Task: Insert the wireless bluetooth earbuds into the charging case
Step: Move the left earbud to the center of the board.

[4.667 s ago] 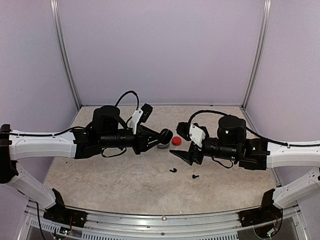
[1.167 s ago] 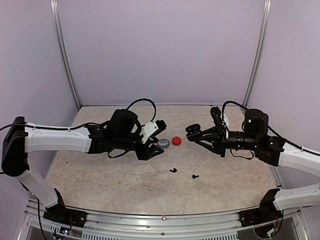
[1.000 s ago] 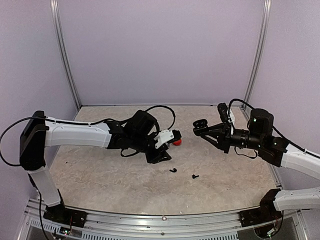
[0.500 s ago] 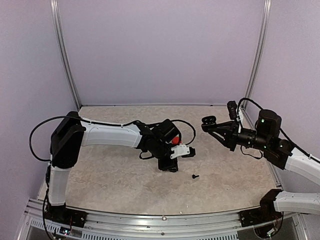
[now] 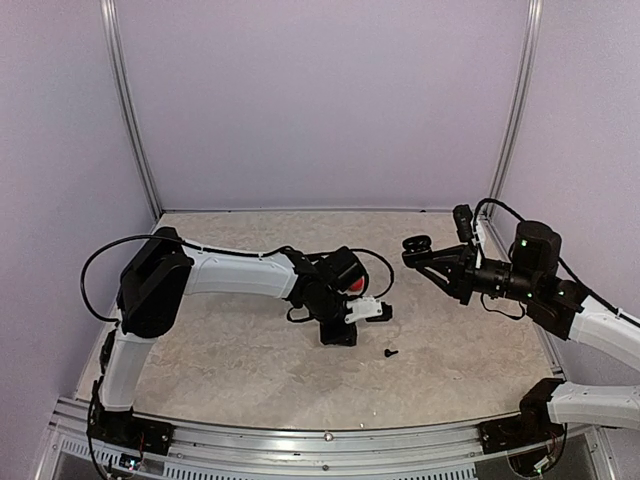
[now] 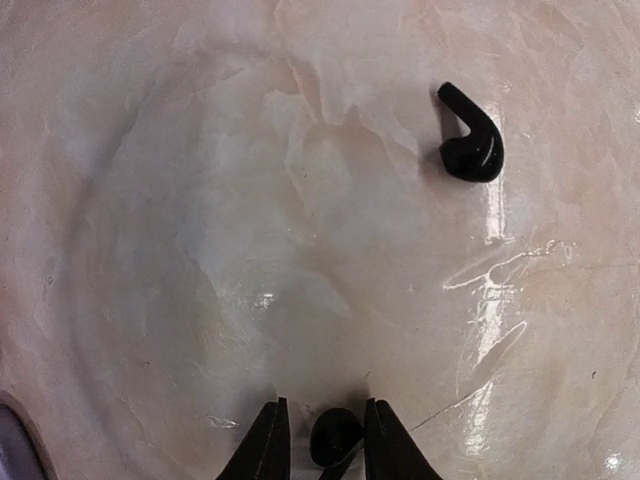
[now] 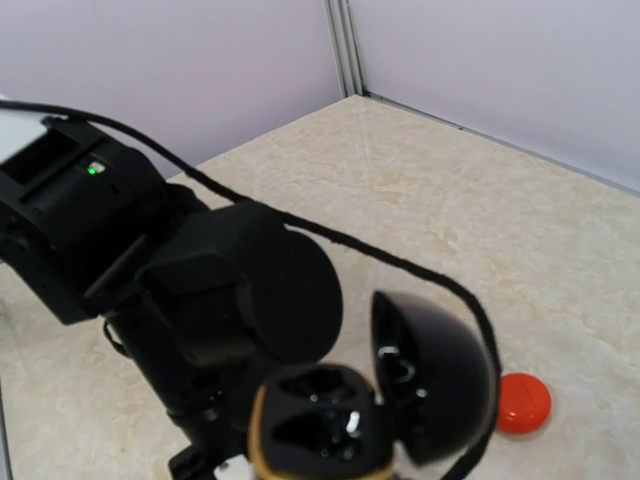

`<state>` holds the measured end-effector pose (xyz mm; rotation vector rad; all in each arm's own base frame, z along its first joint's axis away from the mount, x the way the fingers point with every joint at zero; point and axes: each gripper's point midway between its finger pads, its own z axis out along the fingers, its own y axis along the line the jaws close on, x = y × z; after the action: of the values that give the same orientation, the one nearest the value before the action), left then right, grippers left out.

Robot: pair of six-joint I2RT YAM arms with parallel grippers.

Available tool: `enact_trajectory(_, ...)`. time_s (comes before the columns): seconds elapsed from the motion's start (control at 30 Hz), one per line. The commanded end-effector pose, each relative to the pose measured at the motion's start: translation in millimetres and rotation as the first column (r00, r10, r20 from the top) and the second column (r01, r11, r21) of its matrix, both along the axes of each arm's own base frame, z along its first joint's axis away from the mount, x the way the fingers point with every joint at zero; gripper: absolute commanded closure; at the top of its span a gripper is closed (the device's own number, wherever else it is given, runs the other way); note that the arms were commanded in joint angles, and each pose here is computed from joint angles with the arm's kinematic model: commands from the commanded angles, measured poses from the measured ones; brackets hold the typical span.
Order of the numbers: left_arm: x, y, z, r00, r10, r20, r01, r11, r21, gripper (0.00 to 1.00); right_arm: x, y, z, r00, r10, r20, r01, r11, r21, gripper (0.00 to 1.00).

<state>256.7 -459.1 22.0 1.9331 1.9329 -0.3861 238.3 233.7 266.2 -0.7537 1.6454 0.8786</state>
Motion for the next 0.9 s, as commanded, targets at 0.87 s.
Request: enact_trajectory(0.87,-33,144,-17,0.661,0.743,-0.100,-0.674,0.647,0.355,0.90,3,3,-2,1.000,0.022,-0.009,-0.022,1.000,0.003,1.00)
